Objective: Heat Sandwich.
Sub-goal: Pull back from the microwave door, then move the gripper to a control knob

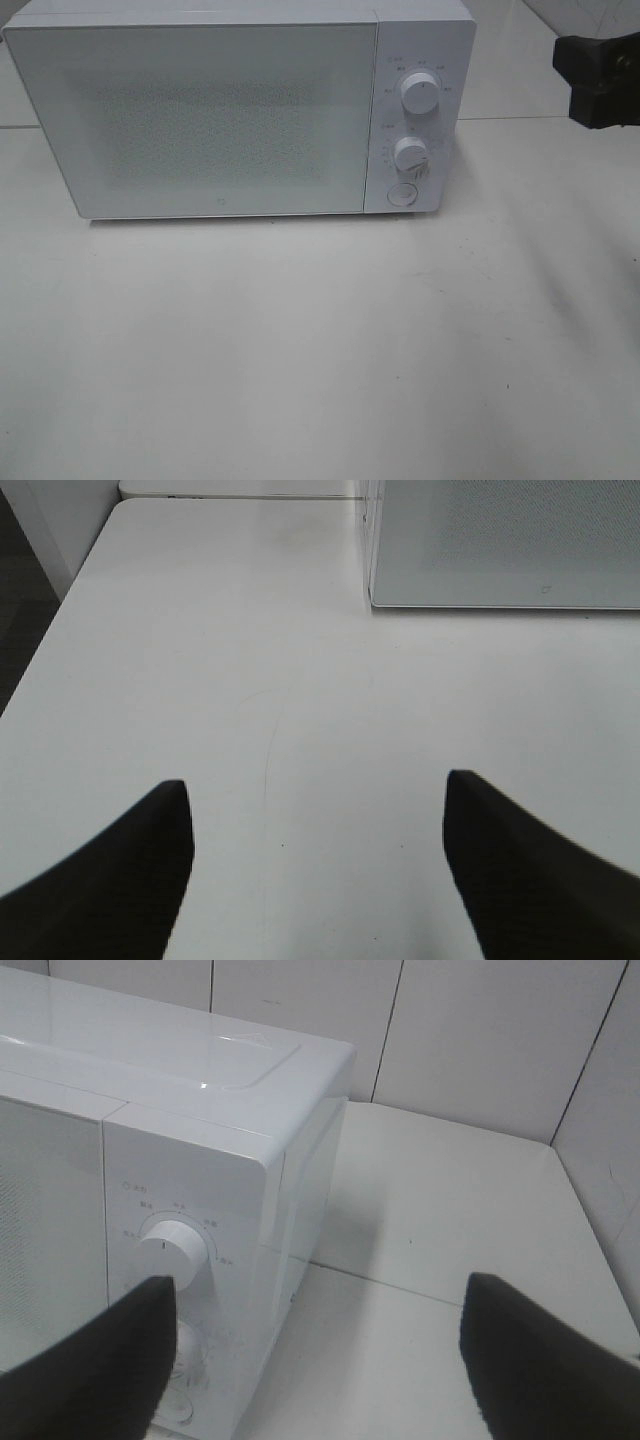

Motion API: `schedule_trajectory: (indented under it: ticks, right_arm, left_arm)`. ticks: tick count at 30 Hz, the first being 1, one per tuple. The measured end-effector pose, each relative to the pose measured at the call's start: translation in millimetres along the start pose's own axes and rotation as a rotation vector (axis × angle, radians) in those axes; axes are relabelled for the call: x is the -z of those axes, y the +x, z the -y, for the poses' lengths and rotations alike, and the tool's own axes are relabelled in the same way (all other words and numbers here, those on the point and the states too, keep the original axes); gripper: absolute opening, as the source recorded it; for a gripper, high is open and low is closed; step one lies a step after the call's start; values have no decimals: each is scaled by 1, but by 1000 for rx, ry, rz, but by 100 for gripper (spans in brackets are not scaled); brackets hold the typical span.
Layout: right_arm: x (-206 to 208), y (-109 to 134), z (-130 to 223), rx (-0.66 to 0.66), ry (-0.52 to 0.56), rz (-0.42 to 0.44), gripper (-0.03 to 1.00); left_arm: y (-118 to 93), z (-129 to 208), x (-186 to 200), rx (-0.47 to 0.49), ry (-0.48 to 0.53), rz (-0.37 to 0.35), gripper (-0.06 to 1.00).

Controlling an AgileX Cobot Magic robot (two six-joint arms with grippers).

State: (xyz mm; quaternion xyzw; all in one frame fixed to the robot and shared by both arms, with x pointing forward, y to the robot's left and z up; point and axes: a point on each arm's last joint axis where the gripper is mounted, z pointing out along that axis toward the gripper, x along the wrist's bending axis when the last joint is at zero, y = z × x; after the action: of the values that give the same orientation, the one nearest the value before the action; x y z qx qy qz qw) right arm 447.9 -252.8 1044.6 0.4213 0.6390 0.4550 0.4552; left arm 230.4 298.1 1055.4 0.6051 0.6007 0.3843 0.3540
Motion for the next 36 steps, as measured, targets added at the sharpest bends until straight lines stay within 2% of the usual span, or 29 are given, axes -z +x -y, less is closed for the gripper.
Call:
schedule_trajectory:
  ticks: [2,4,9,12,13,14,17,19,22,24,26,30,36]
  right_arm:
    - [-6,1,2,6,-21,-5,77]
    - [-14,2,4,-44,-39,-5,77]
    - [-22,8,9,-77,-36,-24,77]
    - [-29,23,14,-70,-26,-79,77]
    - [-34,34,18,-66,-22,-120,77]
    - [-34,34,18,-66,-22,-120,77]
    - [-44,59,28,-107,-12,-161,77]
    - [-45,64,29,-114,-16,-164,77]
    - [-53,84,41,-71,-14,-123,77]
    - [-54,88,44,-55,-13,-108,77]
    - [-57,100,52,-17,-31,-34,77]
    - [-60,108,64,7,-46,39,77]
    - [-74,115,77,-22,-14,80,77]
  left_arm:
    - [0,0,0,0,0,0,67]
    - [0,0,0,0,0,0,67]
    - [0,0,0,1,0,0,67]
    - [0,0,0,1,0,0,67]
    - [0,0,0,1,0,0,67]
    - [0,0,0,1,0,0,67]
    - [0,0,0,1,0,0,67]
    - [0,0,0,1,0,0,67]
    - [0,0,0,1,0,0,67]
    - [0,0,0,1,0,0,67]
    - [0,0,0,1,0,0,67]
    - [0,0,0,1,0,0,67]
    - [0,0,0,1,0,0,67]
